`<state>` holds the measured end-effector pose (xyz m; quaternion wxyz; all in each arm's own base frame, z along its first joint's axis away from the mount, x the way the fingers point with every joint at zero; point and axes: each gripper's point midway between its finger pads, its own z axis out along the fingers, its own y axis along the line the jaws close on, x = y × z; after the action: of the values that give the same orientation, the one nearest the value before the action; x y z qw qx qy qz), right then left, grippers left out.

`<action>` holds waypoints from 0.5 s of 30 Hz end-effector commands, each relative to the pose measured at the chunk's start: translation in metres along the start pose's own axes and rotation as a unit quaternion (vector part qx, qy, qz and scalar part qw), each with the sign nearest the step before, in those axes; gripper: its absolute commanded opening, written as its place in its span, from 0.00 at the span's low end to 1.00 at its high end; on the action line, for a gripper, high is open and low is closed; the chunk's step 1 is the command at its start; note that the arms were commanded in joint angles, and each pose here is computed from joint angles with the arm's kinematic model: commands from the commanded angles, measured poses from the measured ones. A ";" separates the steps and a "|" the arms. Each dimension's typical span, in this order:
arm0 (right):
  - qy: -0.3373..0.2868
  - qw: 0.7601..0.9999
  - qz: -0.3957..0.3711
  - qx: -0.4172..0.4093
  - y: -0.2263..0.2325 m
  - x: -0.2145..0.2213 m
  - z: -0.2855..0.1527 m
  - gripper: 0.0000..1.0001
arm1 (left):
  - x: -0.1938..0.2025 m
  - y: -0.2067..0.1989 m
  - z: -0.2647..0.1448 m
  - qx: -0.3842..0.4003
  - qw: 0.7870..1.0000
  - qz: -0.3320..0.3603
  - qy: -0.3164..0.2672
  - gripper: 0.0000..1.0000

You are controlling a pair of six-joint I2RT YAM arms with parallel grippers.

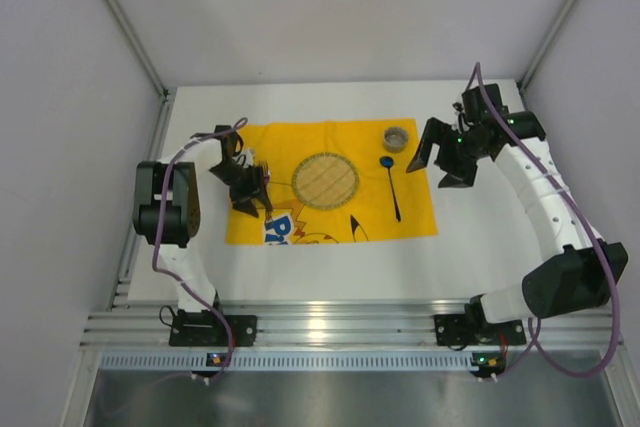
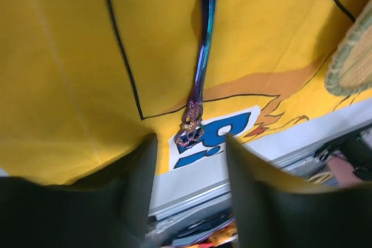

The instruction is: Set the dinner table for one person

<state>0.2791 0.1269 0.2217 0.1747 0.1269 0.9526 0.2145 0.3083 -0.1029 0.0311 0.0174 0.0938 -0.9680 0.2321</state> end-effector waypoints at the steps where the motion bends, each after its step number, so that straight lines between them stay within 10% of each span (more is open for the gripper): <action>1: -0.025 1.000 -0.011 -0.015 0.003 -0.008 -0.006 0.87 | -0.004 0.010 -0.022 -0.057 0.998 0.002 -0.019 0.62; 3: -0.026 1.000 -0.010 -0.015 0.003 -0.009 -0.005 0.87 | -0.007 0.011 -0.031 -0.073 0.997 0.005 -0.035 0.95; 11: -0.077 0.992 -0.069 -0.073 0.033 -0.029 -0.032 0.91 | -0.039 -0.013 -0.118 -0.110 0.975 0.034 -0.189 0.97; 15: -0.176 0.971 -0.124 -0.099 0.061 -0.049 -0.080 0.97 | -0.071 -0.042 -0.216 -0.107 0.891 0.064 -0.438 0.98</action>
<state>0.2930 0.1349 0.2502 0.2296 0.0778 0.9404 0.2383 0.3520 -0.0529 0.1426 -0.2025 0.0970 -0.9692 0.1013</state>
